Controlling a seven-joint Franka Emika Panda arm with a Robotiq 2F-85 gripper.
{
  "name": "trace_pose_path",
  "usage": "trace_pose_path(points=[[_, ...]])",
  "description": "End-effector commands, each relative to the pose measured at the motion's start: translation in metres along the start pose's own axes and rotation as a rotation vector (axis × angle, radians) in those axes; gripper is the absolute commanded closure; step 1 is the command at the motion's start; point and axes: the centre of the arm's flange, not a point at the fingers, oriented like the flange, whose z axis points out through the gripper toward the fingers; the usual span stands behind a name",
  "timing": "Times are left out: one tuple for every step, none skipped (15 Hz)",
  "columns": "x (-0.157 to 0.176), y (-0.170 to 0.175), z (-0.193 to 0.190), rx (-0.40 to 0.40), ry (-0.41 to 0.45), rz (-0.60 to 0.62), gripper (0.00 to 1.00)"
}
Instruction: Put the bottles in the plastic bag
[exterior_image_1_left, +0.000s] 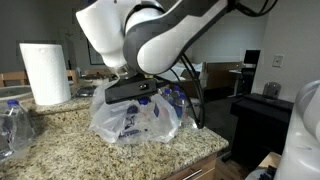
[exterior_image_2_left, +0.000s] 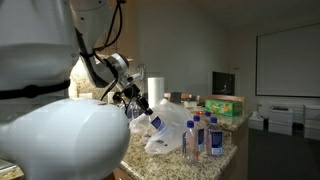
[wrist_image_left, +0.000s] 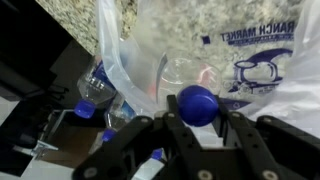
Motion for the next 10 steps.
trace_pose_path(points=[[-0.001, -0.012, 0.027, -0.033, 0.149, 0.021, 0.90], [-0.002, -0.014, 0.034, -0.036, 0.174, 0.016, 0.90], [-0.004, -0.016, 0.045, -0.043, 0.193, 0.008, 0.90], [-0.006, -0.018, 0.053, -0.052, 0.209, 0.002, 0.90], [-0.007, -0.019, 0.062, -0.062, 0.222, 0.012, 0.90], [-0.008, -0.020, 0.070, -0.071, 0.221, 0.005, 0.90], [-0.010, -0.021, 0.079, -0.085, 0.213, 0.001, 0.90], [-0.012, -0.021, 0.087, -0.097, 0.205, 0.001, 0.90], [-0.013, -0.023, 0.094, -0.109, 0.197, 0.000, 0.90], [-0.014, -0.024, 0.101, -0.119, 0.186, -0.003, 0.80]])
